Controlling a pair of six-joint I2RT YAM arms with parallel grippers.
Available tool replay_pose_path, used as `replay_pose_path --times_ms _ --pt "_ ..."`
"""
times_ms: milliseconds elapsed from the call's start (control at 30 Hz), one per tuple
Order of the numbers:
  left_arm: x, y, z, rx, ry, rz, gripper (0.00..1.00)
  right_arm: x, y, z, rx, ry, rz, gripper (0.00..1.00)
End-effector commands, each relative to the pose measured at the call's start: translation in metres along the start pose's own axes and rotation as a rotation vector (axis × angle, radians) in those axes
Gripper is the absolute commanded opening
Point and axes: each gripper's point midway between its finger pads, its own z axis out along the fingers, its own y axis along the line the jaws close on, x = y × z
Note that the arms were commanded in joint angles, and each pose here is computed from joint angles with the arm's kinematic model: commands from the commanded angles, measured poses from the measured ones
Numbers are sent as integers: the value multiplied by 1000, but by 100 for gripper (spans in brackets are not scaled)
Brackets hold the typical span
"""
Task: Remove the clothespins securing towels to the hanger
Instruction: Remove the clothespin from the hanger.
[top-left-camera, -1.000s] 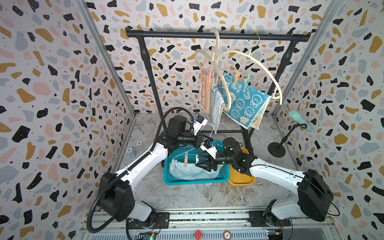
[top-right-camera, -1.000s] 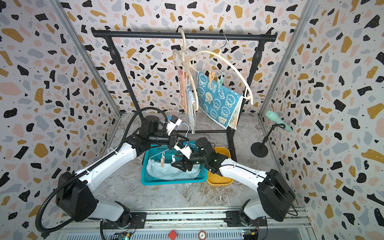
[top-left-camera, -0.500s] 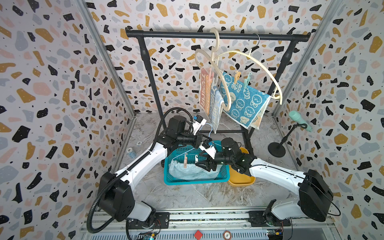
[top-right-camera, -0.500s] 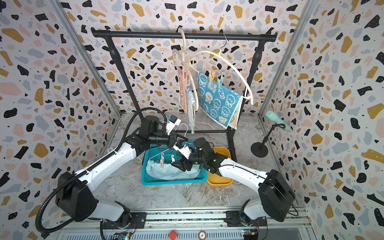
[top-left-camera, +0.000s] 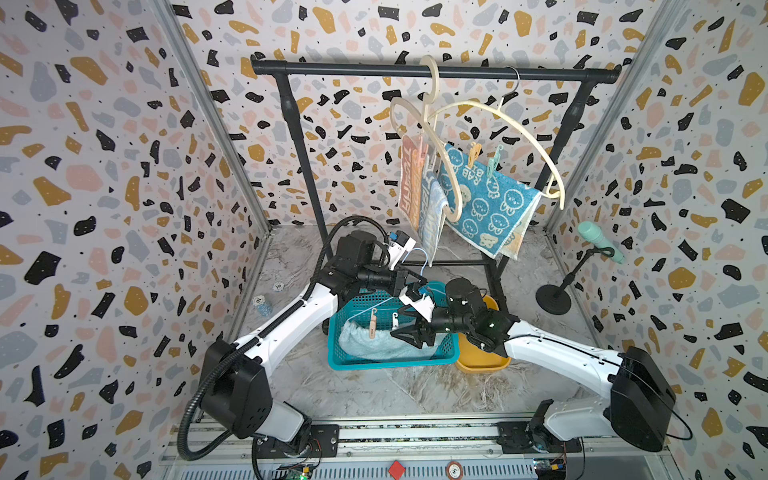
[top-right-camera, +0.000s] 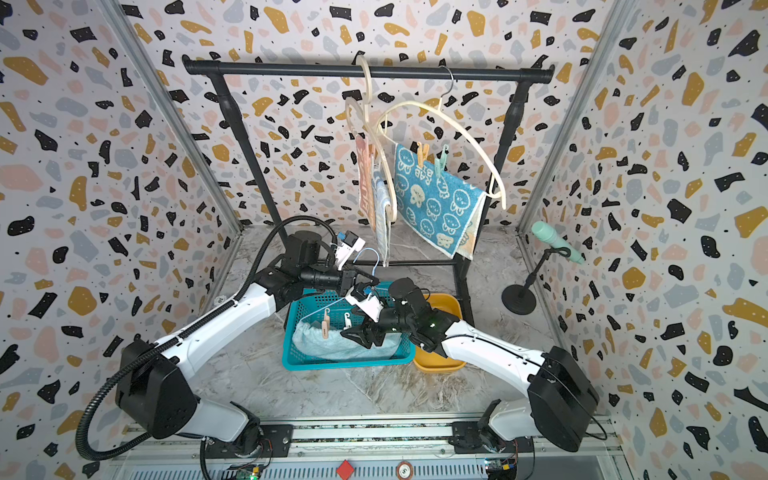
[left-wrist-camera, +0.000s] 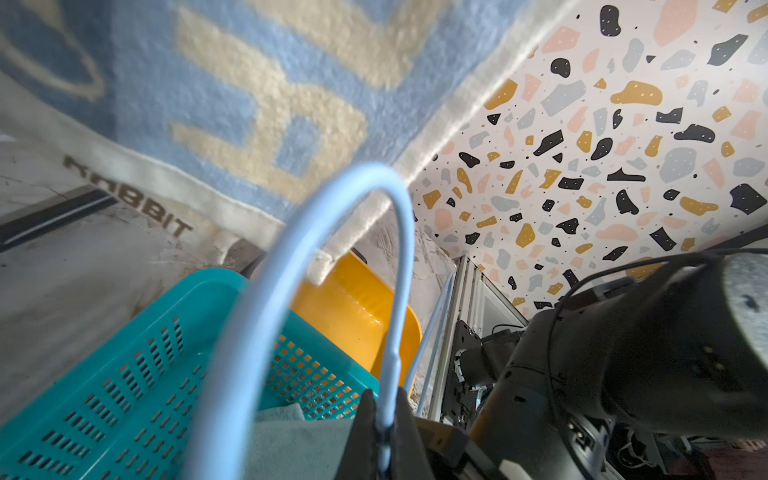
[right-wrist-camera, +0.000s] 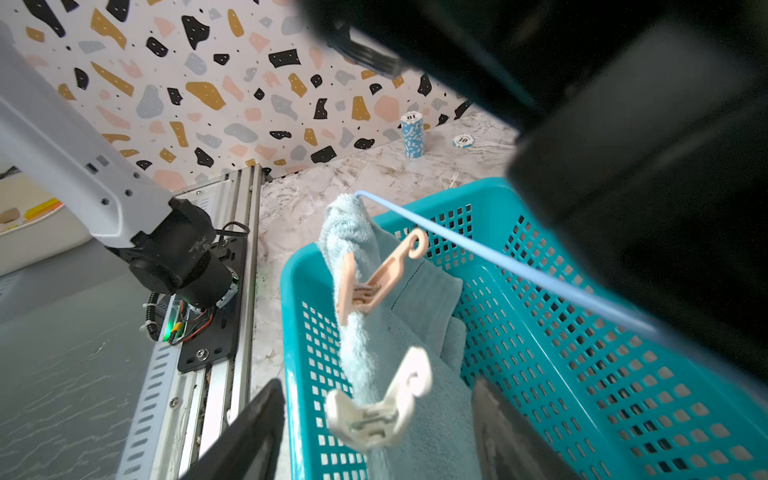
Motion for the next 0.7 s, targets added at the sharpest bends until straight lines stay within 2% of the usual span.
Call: replay_pose_path --times_ms 0,367,667 --pt "-8 -12 0 30 -11 14 0 -22 13 -12 -21 -76 -51 74" --pt "-11 -14 -1 36 -15 -40 0 -11 8 -5 -4 -33 -42 74" --pt "0 -10 5 61 35 -95 0 2 13 6 -19 16 -50 73"
